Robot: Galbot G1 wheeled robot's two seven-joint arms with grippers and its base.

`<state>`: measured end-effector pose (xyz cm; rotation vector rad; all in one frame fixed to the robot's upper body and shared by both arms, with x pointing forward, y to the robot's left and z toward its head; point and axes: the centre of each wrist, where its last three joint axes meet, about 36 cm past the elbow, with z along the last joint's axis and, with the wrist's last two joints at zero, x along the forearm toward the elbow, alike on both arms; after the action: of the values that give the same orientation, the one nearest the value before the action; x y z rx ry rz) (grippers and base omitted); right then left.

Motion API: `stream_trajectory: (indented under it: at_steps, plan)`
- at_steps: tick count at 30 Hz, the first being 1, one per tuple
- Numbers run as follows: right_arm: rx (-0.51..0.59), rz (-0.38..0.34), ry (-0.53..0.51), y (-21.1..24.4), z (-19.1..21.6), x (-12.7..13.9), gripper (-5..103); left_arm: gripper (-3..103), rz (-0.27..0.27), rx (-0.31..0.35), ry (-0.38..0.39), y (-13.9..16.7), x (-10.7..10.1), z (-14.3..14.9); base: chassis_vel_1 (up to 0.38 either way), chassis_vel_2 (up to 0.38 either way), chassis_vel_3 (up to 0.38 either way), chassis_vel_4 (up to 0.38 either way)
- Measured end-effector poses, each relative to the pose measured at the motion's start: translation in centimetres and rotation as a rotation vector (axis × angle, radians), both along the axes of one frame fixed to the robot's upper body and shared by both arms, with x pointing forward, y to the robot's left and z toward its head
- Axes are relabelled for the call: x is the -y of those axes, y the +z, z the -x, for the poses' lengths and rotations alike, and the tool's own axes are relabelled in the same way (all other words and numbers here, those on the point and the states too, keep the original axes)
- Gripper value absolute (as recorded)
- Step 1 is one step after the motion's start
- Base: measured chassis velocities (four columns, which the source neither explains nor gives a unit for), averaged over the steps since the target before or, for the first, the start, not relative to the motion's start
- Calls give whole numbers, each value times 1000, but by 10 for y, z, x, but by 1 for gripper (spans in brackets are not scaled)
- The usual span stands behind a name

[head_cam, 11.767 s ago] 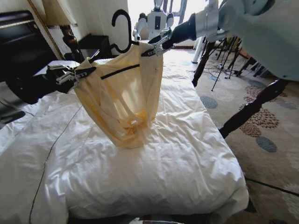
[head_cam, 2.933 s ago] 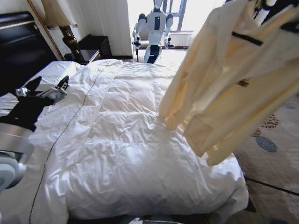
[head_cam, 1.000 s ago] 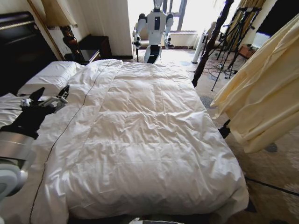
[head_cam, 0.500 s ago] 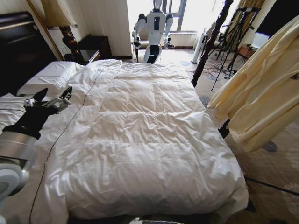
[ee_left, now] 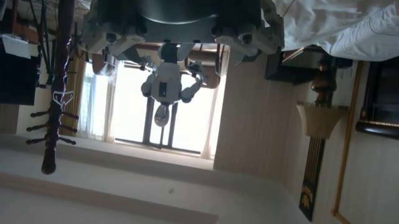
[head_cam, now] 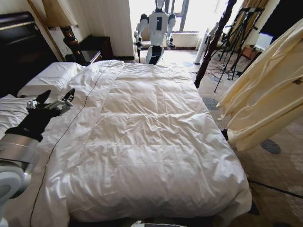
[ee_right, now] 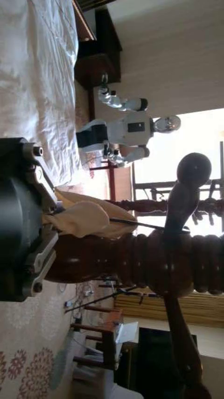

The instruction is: Pick up the clothes from the bed and hang them on the clothes hanger.

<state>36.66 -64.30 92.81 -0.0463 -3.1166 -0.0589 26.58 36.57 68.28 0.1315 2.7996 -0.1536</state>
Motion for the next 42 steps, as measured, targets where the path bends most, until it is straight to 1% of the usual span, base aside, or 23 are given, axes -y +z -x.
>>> stream_trajectory:
  at_steps: [2, 3, 5, 9, 11, 12, 15, 16, 17, 18, 20, 21, 24, 25, 27, 28, 31, 32, 35, 37, 38, 39, 42]
  plan:
    - [-1, 3, -5, 0, 0, 0, 0, 100, -1, -2, -1, 0, 0, 0, 0, 0, 0, 0]
    - [-1, 5, -9, 0, -1, -1, -3, 100, -3, -3, -1, 0, 0, 0, 0, 0, 0, 0]
    - [1, 6, -11, 1, -1, -1, -3, 100, -4, -4, 1, 1, 0, 0, 0, 0, 0, 0]
    - [5, 11, -18, 3, -1, -3, 1, 100, -8, -7, 3, 1, -1, 1, 0, 0, 0, 0]
    - [7, 18, -20, 4, -1, -5, 5, 100, -11, -6, 3, 2, -1, 1, 0, 0, 0, 0]
    - [7, 18, -20, 4, -1, -5, 5, 100, -11, -6, 3, 2, -1, 1, 0, 0, 0, 0]
    - [14, 31, -41, 7, 1, -10, 18, 100, -14, -6, 4, 2, -1, 1, 0, 0, 0, 0]
    - [14, 31, -41, 7, 1, -10, 18, 100, -14, -6, 4, 2, -1, 1, 0, 0, 0, 0]
    - [17, 35, -48, 7, 2, -11, 23, 100, -14, -6, 4, 2, -1, 1, 0, 0, 0, 0]
    - [18, 39, -56, 8, 4, -12, 23, 100, -14, -7, 4, 2, -1, 1, 0, 0, 0, 0]
    - [20, 49, -69, 9, 7, -14, 34, 100, -14, -8, 4, 2, -1, 1, 0, 0, 0, 0]
    - [20, 49, -69, 9, 7, -14, 34, 100, -14, -8, 4, 2, -1, 1, 0, 0, 0, 0]
    - [25, 64, -97, 11, 12, -15, 50, 100, -17, -4, -1, 4, -1, 0, 0, 0, 0, 0]
    - [25, 64, -97, 11, 12, -15, 50, 100, -17, -4, -1, 4, -1, 0, 0, 0, 0, 0]
    - [28, 74, -116, 12, 18, -15, 61, 100, -17, -2, -4, 5, 0, 0, 0, 0, 0, 0]
    - [28, 74, -116, 12, 18, -15, 61, 100, -17, -2, -4, 5, 0, 0, 0, 0, 0, 0]
    - [25, 92, -146, 12, 24, -12, 78, 100, -12, -3, -5, 4, -1, 0, 0, 0, 0, 0]
    - [25, 92, -146, 12, 24, -12, 78, 100, -12, -3, -5, 4, -1, 0, 0, 0, 0, 0]
    - [31, 103, -149, 14, 29, -14, 93, 100, -10, -4, -6, 3, -1, 0, 0, 0, 0, 0]
    - [37, 108, -147, 16, 30, -16, 93, 100, -10, -4, -6, 3, -1, 0, 0, 0, 0, 0]
    - [44, 114, -146, 18, 31, -19, 97, 100, -10, -4, -6, 3, -1, 0, 0, 0, 0, 0]
    - [52, 124, -146, 20, 33, -22, 99, 100, -10, -4, -6, 3, -1, 1, 0, 0, 0, 0]
    - [66, 144, -149, 24, 35, -30, 100, 100, -9, -4, -6, 3, -1, 1, 0, 0, 0, 0]
